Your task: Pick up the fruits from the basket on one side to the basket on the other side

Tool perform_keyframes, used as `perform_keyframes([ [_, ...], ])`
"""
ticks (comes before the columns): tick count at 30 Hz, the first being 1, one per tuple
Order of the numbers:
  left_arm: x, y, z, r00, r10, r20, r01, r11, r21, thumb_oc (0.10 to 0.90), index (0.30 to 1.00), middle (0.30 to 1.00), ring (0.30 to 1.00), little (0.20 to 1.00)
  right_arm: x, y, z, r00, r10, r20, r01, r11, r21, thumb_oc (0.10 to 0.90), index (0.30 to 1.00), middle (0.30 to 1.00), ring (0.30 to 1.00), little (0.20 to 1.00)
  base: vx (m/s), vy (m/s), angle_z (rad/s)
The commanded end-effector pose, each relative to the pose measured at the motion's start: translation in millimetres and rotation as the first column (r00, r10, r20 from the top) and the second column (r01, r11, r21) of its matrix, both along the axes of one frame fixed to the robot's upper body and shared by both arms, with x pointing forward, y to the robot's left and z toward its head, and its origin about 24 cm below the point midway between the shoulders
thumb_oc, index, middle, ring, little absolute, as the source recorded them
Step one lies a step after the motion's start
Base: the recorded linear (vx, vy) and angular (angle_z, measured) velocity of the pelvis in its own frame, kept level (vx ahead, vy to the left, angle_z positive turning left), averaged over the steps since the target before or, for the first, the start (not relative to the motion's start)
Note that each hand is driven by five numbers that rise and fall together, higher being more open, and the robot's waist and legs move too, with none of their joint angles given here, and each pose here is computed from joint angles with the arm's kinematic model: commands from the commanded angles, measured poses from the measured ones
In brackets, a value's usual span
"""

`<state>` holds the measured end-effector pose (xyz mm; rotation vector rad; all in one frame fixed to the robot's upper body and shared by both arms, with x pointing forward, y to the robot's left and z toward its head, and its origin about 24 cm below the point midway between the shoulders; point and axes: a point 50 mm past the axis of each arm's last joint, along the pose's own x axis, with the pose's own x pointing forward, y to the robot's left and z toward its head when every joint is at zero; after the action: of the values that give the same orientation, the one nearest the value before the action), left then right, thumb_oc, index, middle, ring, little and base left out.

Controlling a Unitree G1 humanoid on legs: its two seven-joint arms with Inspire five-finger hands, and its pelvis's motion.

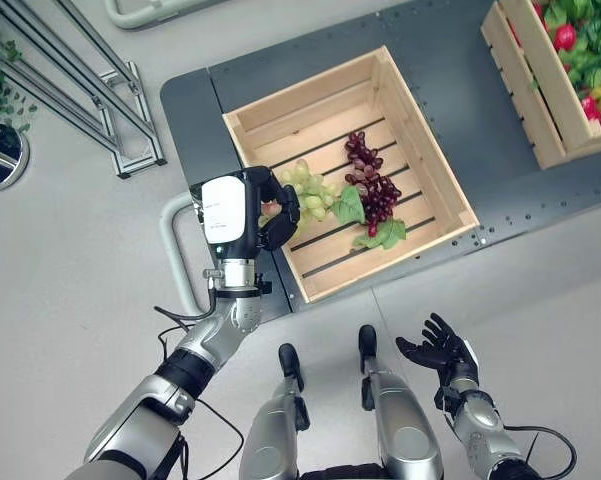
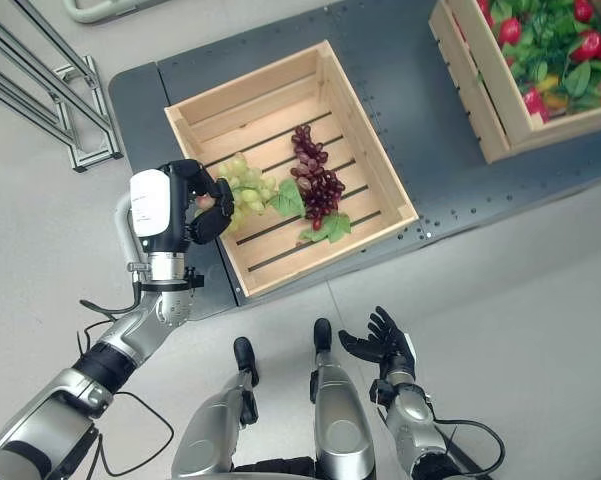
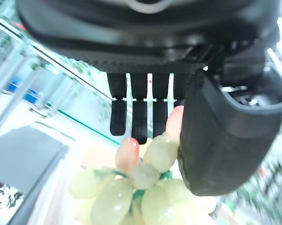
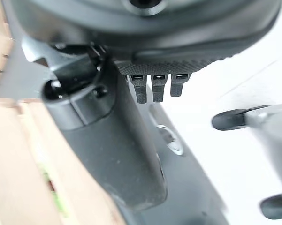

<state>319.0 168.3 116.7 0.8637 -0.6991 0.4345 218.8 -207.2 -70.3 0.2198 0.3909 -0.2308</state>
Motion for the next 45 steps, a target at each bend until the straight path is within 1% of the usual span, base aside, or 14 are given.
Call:
perform_keyframes([
  [1,1,-7,48,0.970,-0.075,0.231,0.079,0.997,-0.011,0.400,0.300,0.300,0.300,0.300,-6,-4,10,0.992,-0.082,0.091,0.082,0.997,0.000,0.800,0.900,0.900,0.900,0.900,0.00,0.000,0.00],
  [6,2,-6,56,0.965,-0.085,0.249,0.090,0.996,-0.008,0.400,0.300,0.300,0.300,0.300,-8,0,9,0.993,-0.076,0.088,0.076,0.997,0.007,0.800,0.900,0.900,0.900,0.900,0.00,0.000,0.00],
  [18,1,-21,61,0.951,-0.170,0.257,0.178,0.984,-0.006,0.400,0.300,0.300,0.300,0.300,-6,4,11,0.992,-0.070,0.108,0.069,0.997,0.020,0.800,0.900,0.900,0.900,0.900,0.00,0.000,0.00],
  [22,-4,-26,63,0.930,-0.239,0.280,0.266,0.962,-0.060,0.400,0.300,0.300,0.300,0.300,-4,4,18,0.983,-0.095,0.157,0.094,0.995,0.019,0.800,0.900,0.900,0.900,0.900,0.00,0.003,-0.01],
  [24,-10,-29,64,0.906,-0.306,0.291,0.352,0.928,-0.119,0.400,0.300,0.300,0.300,0.300,-3,2,26,0.973,-0.110,0.201,0.108,0.994,0.020,0.800,0.900,0.900,0.900,0.900,0.00,0.000,0.00],
  [26,-22,-35,67,0.860,-0.393,0.326,0.464,0.867,-0.179,0.400,0.300,0.300,0.300,0.300,1,2,43,0.950,-0.126,0.285,0.127,0.992,0.013,0.800,0.900,0.900,0.900,0.900,0.00,0.000,0.00],
  [27,-25,-35,67,0.852,-0.409,0.327,0.485,0.851,-0.199,0.400,0.300,0.300,0.300,0.300,2,1,46,0.946,-0.128,0.300,0.130,0.991,0.012,0.800,0.900,0.900,0.900,0.900,0.02,0.010,-0.04],
  [28,-31,-37,68,0.817,-0.464,0.343,0.558,0.787,-0.265,0.400,0.300,0.300,0.300,0.300,4,1,59,0.921,-0.134,0.367,0.142,0.990,0.005,0.800,0.900,0.900,0.900,0.900,0.02,0.010,-0.07],
  [30,-38,-37,66,0.776,-0.526,0.350,0.628,0.699,-0.342,0.400,0.300,0.300,0.300,0.300,6,-1,81,0.882,-0.114,0.458,0.147,0.988,-0.037,0.800,0.900,0.900,0.900,0.900,0.02,0.009,-0.11],
  [32,-41,-38,64,0.752,-0.559,0.349,0.659,0.648,-0.382,0.400,0.300,0.300,0.300,0.300,8,-2,99,0.847,-0.090,0.524,0.149,0.986,-0.071,0.800,0.900,0.900,0.900,0.900,0.01,0.013,-0.12],
  [36,-40,-35,58,0.721,-0.602,0.344,0.683,0.530,-0.503,0.400,0.300,0.300,0.300,0.300,12,-2,141,0.750,0.042,0.660,0.131,0.969,-0.211,0.800,0.900,0.900,0.900,0.900,0.03,0.025,-0.04],
  [38,-38,-32,54,0.704,-0.625,0.336,0.683,0.467,-0.562,0.400,0.300,0.300,0.300,0.300,12,2,167,0.678,0.157,0.718,0.102,0.947,-0.304,0.800,0.900,0.900,0.900,0.900,0.06,0.020,-0.04],
  [42,-37,-32,50,0.709,-0.635,0.307,0.669,0.468,-0.578,0.400,0.300,0.300,0.300,0.300,14,7,187,0.618,0.239,0.749,0.067,0.933,-0.353,0.800,0.900,0.900,0.900,0.900,0.05,0.012,-0.15],
  [45,-36,-33,49,0.712,-0.643,0.282,0.662,0.481,-0.575,0.400,0.300,0.300,0.300,0.300,15,9,189,0.609,0.263,0.749,0.033,0.935,-0.354,0.800,0.900,0.900,0.900,0.900,0.05,0.006,-0.06],
])
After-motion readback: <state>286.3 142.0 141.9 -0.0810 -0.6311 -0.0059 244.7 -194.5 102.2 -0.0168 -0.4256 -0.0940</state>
